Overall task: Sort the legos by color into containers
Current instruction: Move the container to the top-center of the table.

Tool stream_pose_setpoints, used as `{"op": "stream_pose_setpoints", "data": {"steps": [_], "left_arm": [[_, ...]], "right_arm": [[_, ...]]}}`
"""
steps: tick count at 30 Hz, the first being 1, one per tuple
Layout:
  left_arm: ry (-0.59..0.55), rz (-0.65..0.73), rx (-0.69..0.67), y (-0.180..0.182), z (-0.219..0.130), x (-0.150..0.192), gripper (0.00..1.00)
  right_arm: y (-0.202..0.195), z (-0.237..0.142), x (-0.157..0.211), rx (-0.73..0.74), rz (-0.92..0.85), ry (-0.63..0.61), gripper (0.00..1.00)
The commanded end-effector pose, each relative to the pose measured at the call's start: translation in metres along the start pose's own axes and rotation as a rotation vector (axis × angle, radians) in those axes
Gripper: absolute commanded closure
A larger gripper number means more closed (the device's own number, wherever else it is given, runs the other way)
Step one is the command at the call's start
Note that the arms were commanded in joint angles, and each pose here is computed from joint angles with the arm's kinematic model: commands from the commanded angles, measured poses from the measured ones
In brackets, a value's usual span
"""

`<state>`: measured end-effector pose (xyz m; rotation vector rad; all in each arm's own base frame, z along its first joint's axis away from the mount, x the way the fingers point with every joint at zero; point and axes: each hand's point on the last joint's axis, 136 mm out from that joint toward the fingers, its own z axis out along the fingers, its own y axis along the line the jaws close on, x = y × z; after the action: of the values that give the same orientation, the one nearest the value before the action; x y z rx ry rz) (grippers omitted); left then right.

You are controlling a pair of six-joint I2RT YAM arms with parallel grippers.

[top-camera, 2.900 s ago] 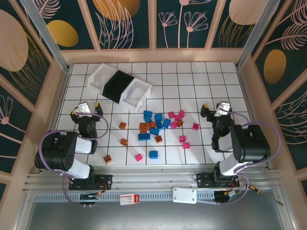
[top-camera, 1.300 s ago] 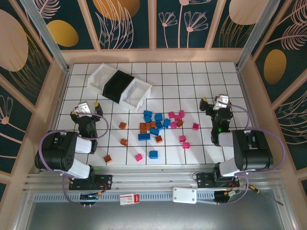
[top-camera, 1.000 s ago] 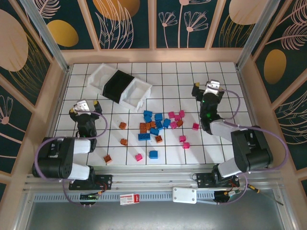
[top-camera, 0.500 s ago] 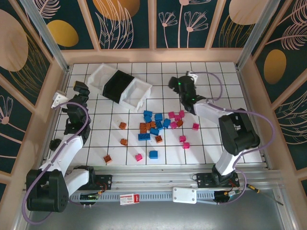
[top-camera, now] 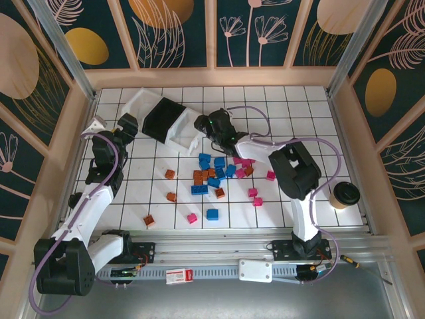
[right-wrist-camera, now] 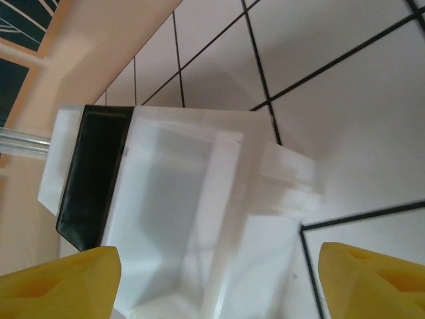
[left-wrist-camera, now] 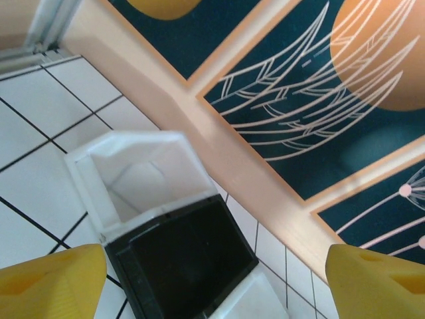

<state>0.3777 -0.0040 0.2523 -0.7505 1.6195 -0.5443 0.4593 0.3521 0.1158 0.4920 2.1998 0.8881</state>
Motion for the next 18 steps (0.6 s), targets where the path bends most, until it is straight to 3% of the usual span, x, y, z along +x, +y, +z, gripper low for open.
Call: {"op": "stream_pose_setpoints", "data": {"steps": [1,9,12,18], "left_arm": [[0.056,0.007,0.042,-0.008,-0.003,0.009,0.14],[0.089,0.005,0.065,-0.011,-0.003,0.015,0.13],[0.110,0.007,0.087,-0.016,-0.003,0.018,0.01],[0.151,0.007,0.107,-0.022,-0.001,0.024,0.02]], "right_arm": [[-0.004,0.018,0.010,0.067,0.081,0.041,0.27],[-0.015,0.041,0.027,0.170,0.042,0.124,0.45],[-0.022,0.044,0.023,0.204,0.012,0.129,0.56],[-0.039,0.042,-0.002,0.261,-0.038,0.122,0.78]]}}
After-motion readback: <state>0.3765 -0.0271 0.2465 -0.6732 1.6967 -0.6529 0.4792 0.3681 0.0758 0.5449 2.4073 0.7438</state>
